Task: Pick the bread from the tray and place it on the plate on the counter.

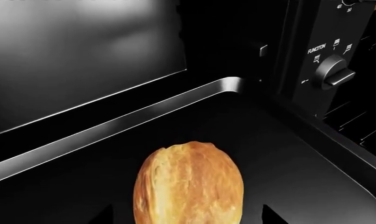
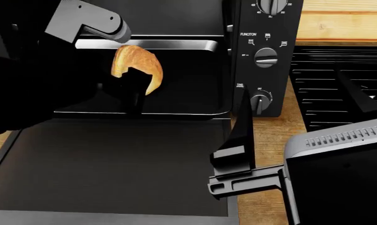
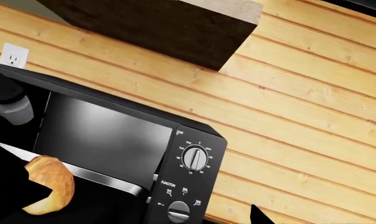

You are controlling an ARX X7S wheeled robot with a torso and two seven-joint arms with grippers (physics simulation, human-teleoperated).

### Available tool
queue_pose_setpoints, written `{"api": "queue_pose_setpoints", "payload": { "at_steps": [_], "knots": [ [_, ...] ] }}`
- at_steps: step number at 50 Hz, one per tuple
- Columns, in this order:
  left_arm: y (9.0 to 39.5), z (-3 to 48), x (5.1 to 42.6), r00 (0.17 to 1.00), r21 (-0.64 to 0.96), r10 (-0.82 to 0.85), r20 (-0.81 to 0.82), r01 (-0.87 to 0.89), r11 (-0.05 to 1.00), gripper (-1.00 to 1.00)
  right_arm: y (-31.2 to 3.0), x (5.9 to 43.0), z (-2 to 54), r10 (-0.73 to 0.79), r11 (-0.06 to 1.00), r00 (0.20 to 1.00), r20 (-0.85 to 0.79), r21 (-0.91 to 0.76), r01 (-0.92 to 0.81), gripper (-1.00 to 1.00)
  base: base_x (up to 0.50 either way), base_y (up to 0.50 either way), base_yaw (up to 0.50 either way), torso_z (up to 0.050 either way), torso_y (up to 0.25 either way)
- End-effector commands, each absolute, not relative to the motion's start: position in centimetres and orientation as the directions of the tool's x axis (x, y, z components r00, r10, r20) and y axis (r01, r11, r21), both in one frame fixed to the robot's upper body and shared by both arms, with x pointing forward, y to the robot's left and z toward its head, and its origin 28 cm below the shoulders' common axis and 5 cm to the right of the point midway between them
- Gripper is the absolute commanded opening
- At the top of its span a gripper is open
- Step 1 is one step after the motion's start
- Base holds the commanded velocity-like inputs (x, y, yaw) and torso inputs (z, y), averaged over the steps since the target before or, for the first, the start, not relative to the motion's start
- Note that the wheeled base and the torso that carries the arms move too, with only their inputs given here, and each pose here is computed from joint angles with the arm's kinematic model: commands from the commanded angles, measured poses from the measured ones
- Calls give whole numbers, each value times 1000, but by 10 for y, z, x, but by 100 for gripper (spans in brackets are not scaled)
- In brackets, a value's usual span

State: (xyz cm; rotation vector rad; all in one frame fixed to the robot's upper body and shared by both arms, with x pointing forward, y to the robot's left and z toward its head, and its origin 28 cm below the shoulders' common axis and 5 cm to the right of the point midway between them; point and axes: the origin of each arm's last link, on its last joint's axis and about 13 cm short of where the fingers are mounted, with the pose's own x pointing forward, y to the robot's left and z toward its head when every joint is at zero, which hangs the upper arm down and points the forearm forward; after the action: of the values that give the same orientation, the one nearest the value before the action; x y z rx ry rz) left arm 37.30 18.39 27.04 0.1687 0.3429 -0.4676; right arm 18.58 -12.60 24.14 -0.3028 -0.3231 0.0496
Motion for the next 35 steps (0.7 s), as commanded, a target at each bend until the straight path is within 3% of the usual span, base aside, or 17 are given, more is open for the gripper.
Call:
{"api": "queue_pose_setpoints", "payload": {
  "at_steps": [1, 8, 9, 25, 35],
  "knots": [
    [177, 268, 381, 819, 68, -448, -359, 502, 862, 100, -128, 189, 244, 81, 959, 941, 328, -281, 15, 100, 0, 0, 0, 0, 0],
    [176, 266, 383, 822, 88, -453, -344, 509, 856, 100, -128, 188, 243, 79, 960, 942, 326, -279, 16, 100, 0, 0, 0, 0, 0],
    [176, 266, 383, 823, 86, -453, -342, 507, 858, -100, -128, 188, 243, 79, 960, 942, 326, -278, 16, 100, 0, 0, 0, 0, 0],
    [183, 268, 368, 840, 120, -442, -316, 498, 859, -100, -127, 190, 242, 80, 960, 944, 321, -279, 13, 100, 0, 0, 0, 0, 0],
    [198, 299, 324, 882, 170, -428, -199, 461, 871, -100, -128, 189, 240, 82, 962, 943, 321, -271, 9, 100, 0, 0, 0, 0, 0]
  ]
}}
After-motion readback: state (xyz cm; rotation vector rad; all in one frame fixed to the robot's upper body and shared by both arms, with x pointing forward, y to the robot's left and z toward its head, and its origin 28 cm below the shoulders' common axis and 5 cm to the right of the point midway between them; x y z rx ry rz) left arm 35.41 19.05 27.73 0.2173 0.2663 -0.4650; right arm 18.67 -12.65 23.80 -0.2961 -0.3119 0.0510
